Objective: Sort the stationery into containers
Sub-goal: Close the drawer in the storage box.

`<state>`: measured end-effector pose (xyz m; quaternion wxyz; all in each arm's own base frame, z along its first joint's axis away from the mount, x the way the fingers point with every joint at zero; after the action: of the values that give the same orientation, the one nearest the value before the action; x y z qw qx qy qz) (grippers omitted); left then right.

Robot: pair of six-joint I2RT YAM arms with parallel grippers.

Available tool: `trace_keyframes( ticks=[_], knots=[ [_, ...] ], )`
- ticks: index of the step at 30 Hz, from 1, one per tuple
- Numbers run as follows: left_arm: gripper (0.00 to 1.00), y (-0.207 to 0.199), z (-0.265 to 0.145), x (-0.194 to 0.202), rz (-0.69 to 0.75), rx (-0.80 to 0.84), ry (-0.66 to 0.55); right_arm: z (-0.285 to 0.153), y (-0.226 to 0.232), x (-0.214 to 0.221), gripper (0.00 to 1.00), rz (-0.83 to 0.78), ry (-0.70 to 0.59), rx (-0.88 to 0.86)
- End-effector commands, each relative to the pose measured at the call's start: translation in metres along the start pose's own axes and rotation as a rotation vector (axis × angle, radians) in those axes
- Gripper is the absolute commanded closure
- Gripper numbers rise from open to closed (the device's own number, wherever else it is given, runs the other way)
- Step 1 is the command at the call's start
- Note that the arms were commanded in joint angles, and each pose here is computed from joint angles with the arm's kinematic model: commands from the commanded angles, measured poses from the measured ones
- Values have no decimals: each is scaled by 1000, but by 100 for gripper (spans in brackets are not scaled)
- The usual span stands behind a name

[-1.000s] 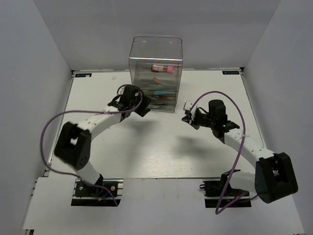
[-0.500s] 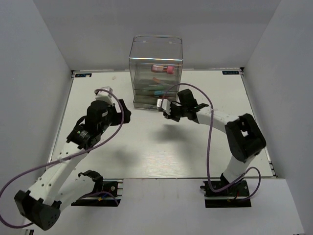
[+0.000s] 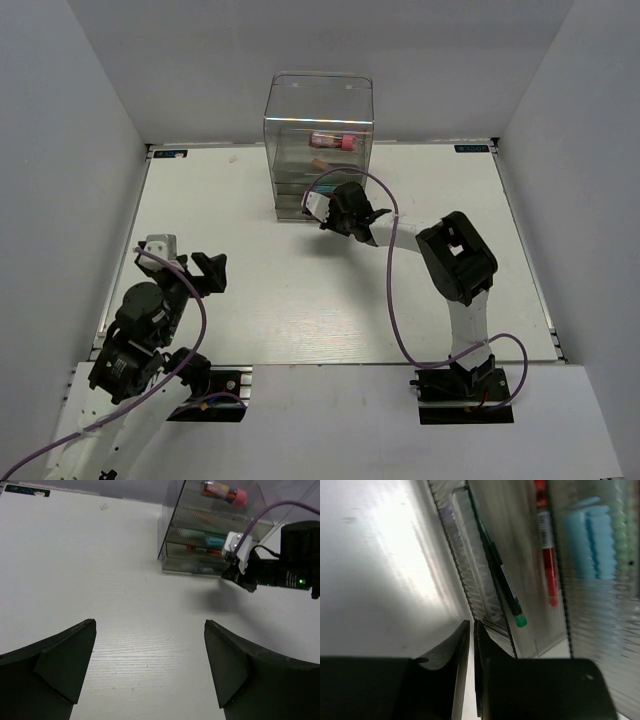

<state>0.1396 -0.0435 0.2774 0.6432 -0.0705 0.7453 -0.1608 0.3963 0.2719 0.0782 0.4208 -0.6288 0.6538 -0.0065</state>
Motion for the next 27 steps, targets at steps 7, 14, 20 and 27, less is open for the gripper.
trace_keyframes(
  ticks=[7, 14, 20, 27],
  knots=[
    [1, 2, 8, 15, 33, -20, 78, 4, -49, -6, 86, 29, 74, 303],
    [1, 3, 5, 12, 28, -22, 58, 6, -58, -7, 83, 21, 80, 348],
    [1, 2, 7, 12, 26, -20, 60, 5, -61, -6, 83, 22, 82, 374],
    [1, 2, 7, 12, 26, -20, 60, -1, -59, -6, 82, 0, 76, 382]
  ],
)
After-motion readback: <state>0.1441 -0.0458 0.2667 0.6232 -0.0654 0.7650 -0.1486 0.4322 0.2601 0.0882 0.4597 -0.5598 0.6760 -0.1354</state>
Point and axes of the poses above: each gripper's point midway between its finger pads, its own z axis out along the fingers, its own y axis along the line the jaws close on, x = y × z, the point moved 6 cm from there along -z, back along the fingers, and after that the axes turned 6 degrees about -z, right-handed, at the moved point
